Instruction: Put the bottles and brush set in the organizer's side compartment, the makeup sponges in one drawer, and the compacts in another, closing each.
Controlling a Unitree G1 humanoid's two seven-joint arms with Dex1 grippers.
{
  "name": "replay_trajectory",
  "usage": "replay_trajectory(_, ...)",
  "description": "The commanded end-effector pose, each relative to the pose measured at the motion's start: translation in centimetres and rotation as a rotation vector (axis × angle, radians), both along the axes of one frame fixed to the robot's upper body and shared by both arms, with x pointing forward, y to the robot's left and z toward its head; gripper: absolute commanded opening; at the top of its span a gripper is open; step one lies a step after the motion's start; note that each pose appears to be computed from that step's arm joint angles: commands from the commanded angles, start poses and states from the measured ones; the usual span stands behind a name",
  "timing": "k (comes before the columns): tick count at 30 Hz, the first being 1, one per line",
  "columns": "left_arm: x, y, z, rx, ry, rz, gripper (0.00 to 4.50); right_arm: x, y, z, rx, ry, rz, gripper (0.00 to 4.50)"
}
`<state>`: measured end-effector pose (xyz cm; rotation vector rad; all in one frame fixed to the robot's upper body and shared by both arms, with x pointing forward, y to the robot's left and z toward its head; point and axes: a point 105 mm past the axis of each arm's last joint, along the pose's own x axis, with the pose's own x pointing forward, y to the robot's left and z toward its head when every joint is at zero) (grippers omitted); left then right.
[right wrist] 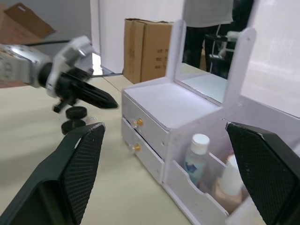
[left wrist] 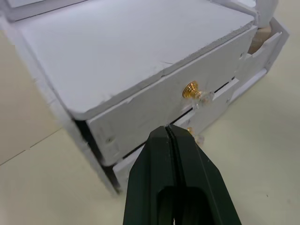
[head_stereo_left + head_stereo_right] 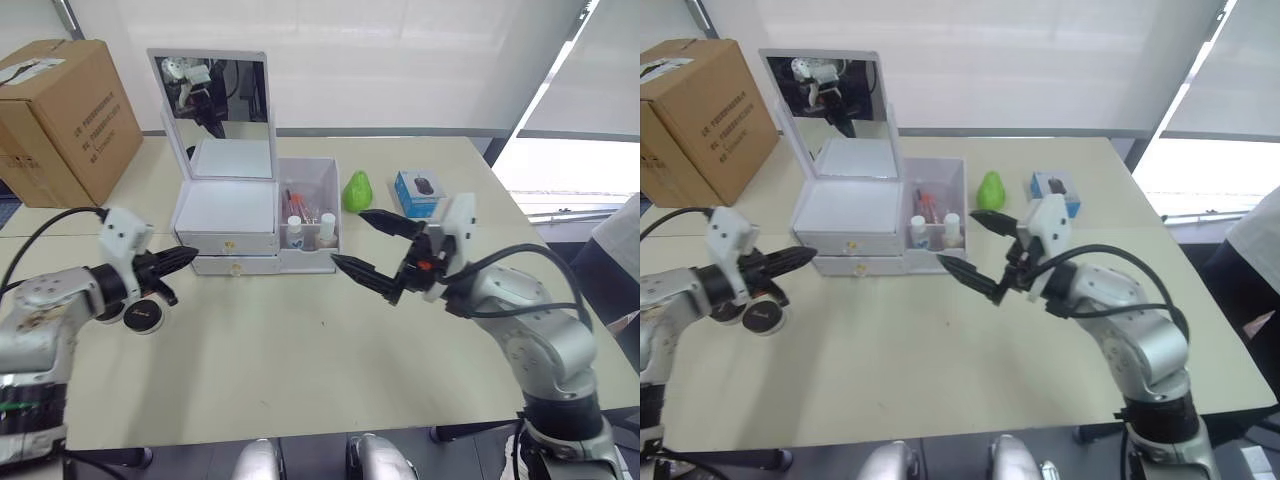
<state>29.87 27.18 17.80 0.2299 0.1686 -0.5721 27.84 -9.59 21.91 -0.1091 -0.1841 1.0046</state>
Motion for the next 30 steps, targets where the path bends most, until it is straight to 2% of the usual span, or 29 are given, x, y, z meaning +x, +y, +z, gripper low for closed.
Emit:
replay_trajectory(1,-1.9,2.5,2.3,0.014,-0.082,0.091,0.20,-0.4,-3.3,0.4,-0.023,-0.032,-0.091,4.50)
replay_trajectory(4,-3.6,6.3,1.8,0.064,-0.078,0.262,0.89,-0.7,-7.4,-0.6,-0.031,0.008,-0.212,4.50)
replay_trajectory(7,-6.0,10.1,-0.5,0.158,-0.021,0.413,1.85,-1.4,-12.7,-2.8,-0.069,0.081,-0.352,4.50)
replay_trajectory(10,-7.6,12.7,-1.8,0.179,-0.020,0.530,2.74,-2.3,-17.4,-5.0,-0.094,0.143,-0.479,4.50)
replay_trajectory(15,-8.3,14.3,-2.7,0.185,-0.040,0.605,4.30,-3.3,-20.8,-7.3,-0.123,0.196,-0.558,4.50)
replay_trajectory(16,-8.3,14.4,-2.8,0.183,-0.043,0.611,4.47,-3.4,-21.0,-7.5,-0.124,0.198,-0.562,4.50)
replay_trajectory(25,-7.9,13.9,-2.1,0.157,-0.066,0.592,4.47,-2.9,-19.9,-7.7,-0.108,0.179,-0.530,4.50)
replay_trajectory(30,-7.6,12.2,-2.4,0.102,-0.085,0.536,4.47,-1.8,-16.3,-6.9,-0.096,0.152,-0.420,4.50)
